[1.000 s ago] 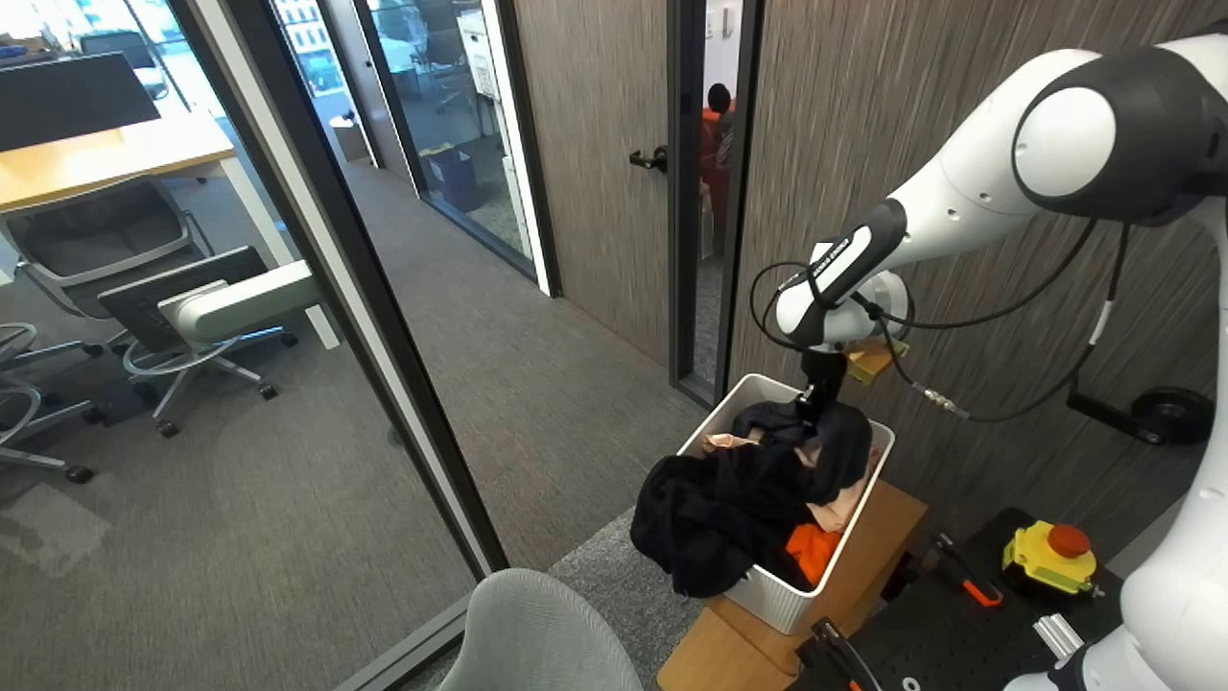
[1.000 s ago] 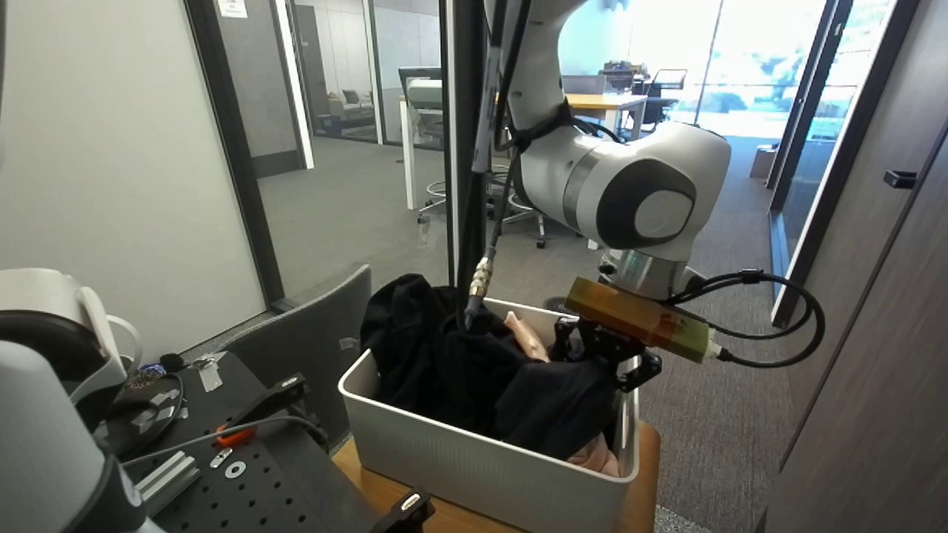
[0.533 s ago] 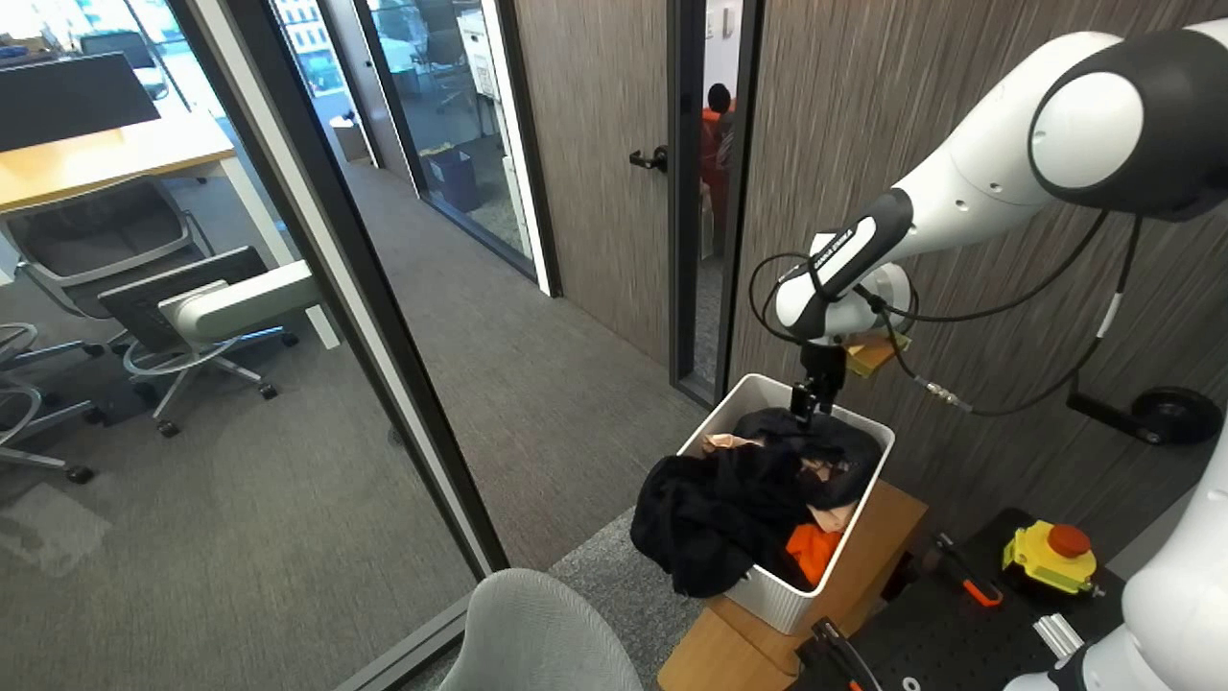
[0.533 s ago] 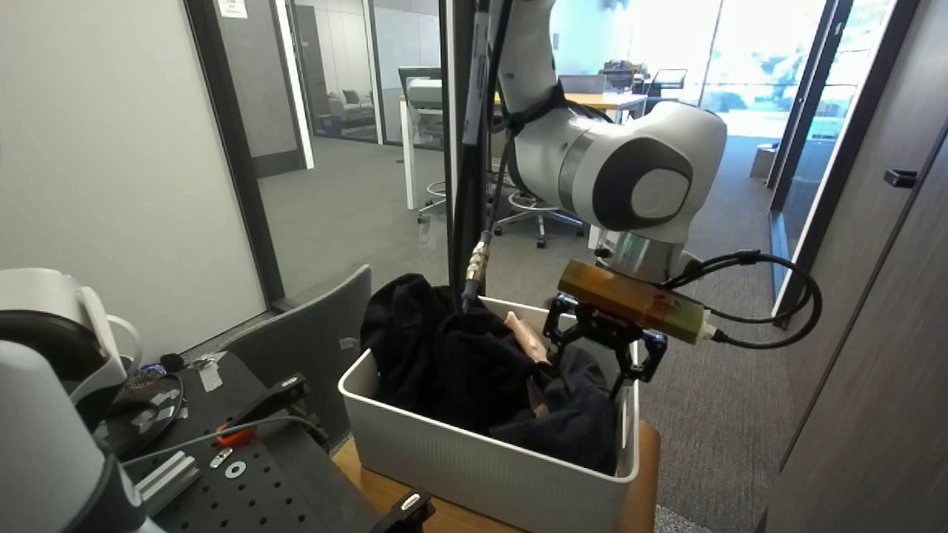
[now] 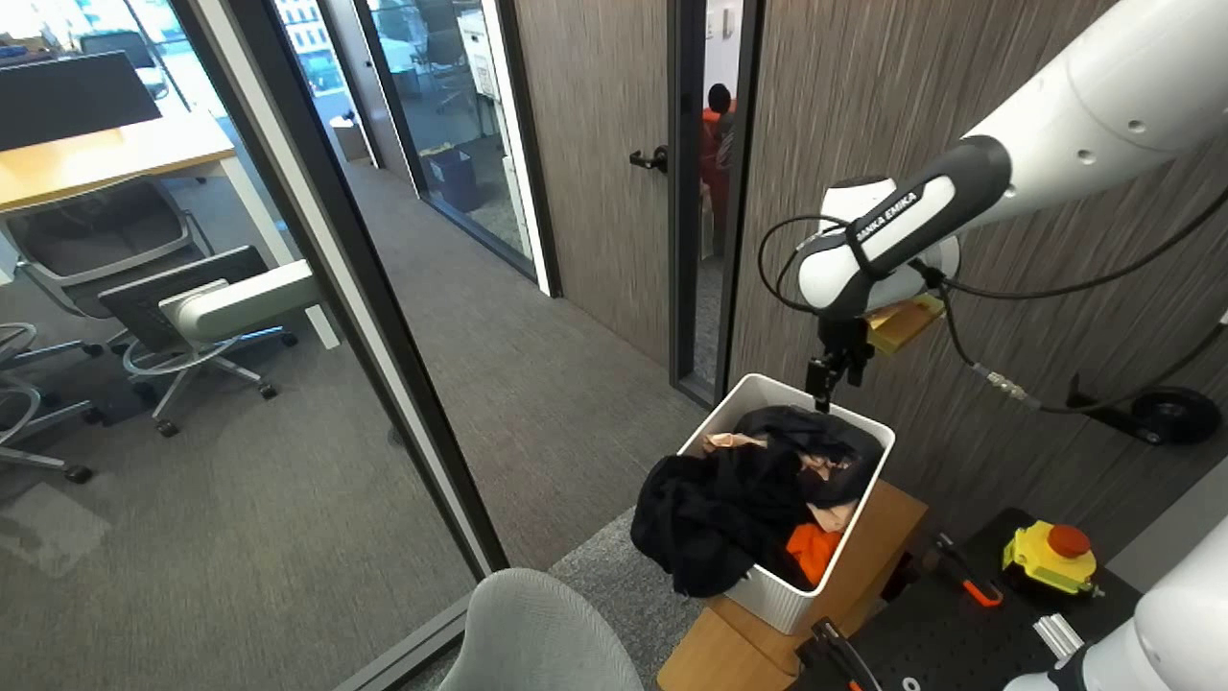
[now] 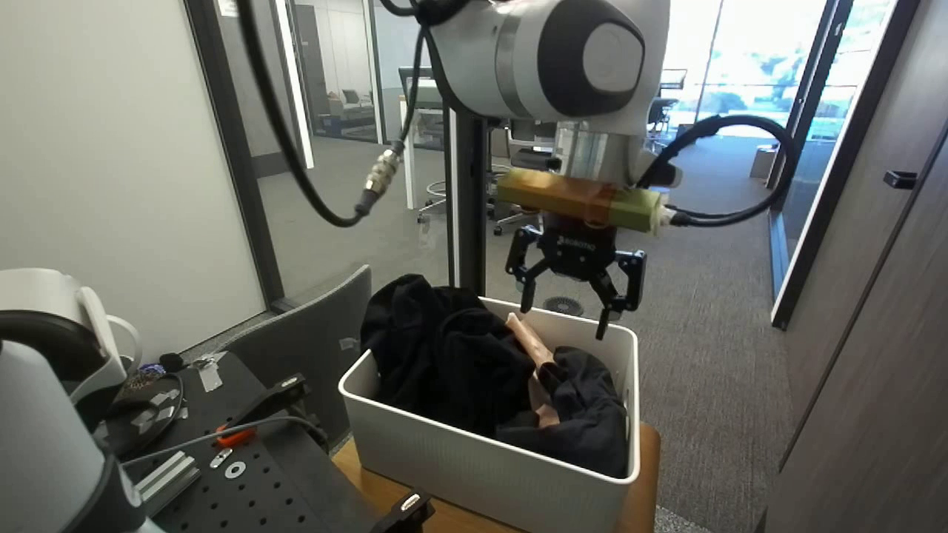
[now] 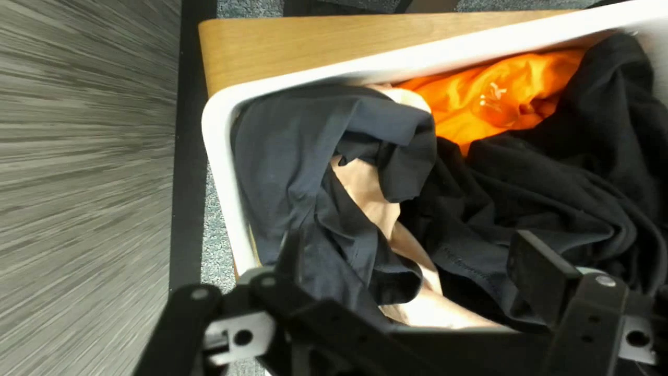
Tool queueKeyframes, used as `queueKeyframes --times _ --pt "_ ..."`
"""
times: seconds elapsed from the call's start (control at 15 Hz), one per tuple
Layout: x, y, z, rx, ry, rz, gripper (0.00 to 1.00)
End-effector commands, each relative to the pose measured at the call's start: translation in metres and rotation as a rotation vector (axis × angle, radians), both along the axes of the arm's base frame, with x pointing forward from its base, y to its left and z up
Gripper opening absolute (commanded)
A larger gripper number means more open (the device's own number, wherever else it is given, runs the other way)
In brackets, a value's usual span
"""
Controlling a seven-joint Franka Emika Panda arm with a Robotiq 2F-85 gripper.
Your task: Put the black cloth in the box
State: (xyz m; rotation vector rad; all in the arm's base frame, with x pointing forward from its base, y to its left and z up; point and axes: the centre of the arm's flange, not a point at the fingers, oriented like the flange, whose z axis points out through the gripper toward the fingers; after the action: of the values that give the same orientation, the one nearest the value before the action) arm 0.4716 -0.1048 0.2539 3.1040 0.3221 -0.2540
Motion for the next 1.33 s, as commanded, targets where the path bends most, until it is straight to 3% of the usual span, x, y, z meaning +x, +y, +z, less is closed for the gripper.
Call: queueKeyframes --times 0.0,0.53,0.8,1.27 --pt "-0.056 0.026 0.068 -0.085 -0.044 -0.010 1.00" --pt "-0.136 0.048 0.162 -0.107 -0.185 -0.023 1.00" --pt "-0.157 0.046 0.187 -0.052 -0.298 -0.018 1.00" --pt "-0.179 0.047 0.215 -0.003 -0.348 -0.022 1.00"
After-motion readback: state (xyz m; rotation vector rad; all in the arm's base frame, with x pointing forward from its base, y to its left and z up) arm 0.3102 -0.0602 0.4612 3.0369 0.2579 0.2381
